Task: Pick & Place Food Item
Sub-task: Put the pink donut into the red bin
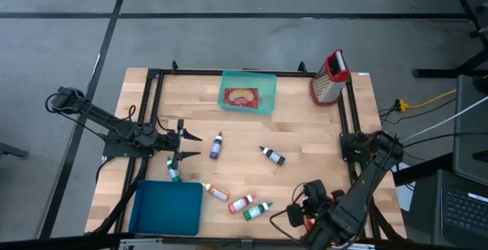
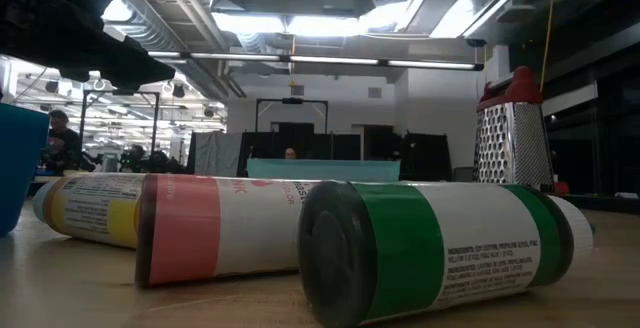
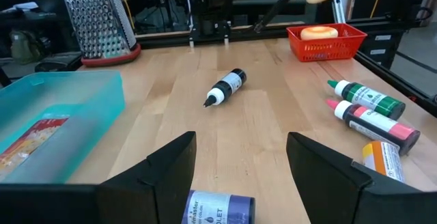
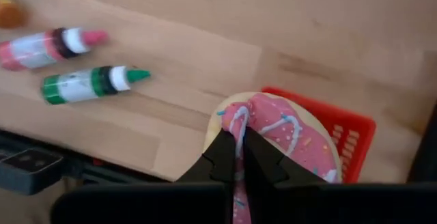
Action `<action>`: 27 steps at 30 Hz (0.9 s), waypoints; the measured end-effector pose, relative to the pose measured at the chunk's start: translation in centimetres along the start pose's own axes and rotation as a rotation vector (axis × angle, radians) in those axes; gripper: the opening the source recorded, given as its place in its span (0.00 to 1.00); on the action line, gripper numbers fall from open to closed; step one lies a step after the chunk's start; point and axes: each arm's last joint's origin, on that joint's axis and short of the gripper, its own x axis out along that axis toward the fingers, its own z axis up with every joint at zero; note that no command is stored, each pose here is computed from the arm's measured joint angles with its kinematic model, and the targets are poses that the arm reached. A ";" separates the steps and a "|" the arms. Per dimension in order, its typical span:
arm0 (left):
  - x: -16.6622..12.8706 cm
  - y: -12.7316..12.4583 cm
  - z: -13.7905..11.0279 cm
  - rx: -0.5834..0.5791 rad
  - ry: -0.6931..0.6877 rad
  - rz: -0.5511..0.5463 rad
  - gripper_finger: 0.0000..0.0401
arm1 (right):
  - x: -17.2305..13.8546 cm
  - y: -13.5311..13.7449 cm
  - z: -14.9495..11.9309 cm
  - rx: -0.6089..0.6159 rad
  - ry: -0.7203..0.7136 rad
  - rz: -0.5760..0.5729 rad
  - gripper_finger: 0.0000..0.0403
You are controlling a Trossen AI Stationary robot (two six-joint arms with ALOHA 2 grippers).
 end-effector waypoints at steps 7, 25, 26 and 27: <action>0.0 0.0 0.0 0.001 0.001 0.000 0.56 | 1.3 0.2 -1.3 0.009 0.038 -0.076 0.02; 0.0 0.0 0.0 0.004 0.002 0.001 0.56 | 4.5 -0.2 -5.2 -0.058 0.049 -0.215 0.02; 0.0 0.0 0.0 0.003 0.003 0.001 0.56 | 4.7 -0.2 -5.4 -0.061 0.046 -0.218 0.02; 0.0 0.0 0.0 0.003 0.002 0.001 0.56 | 4.8 -0.2 -5.5 -0.063 0.043 -0.221 0.02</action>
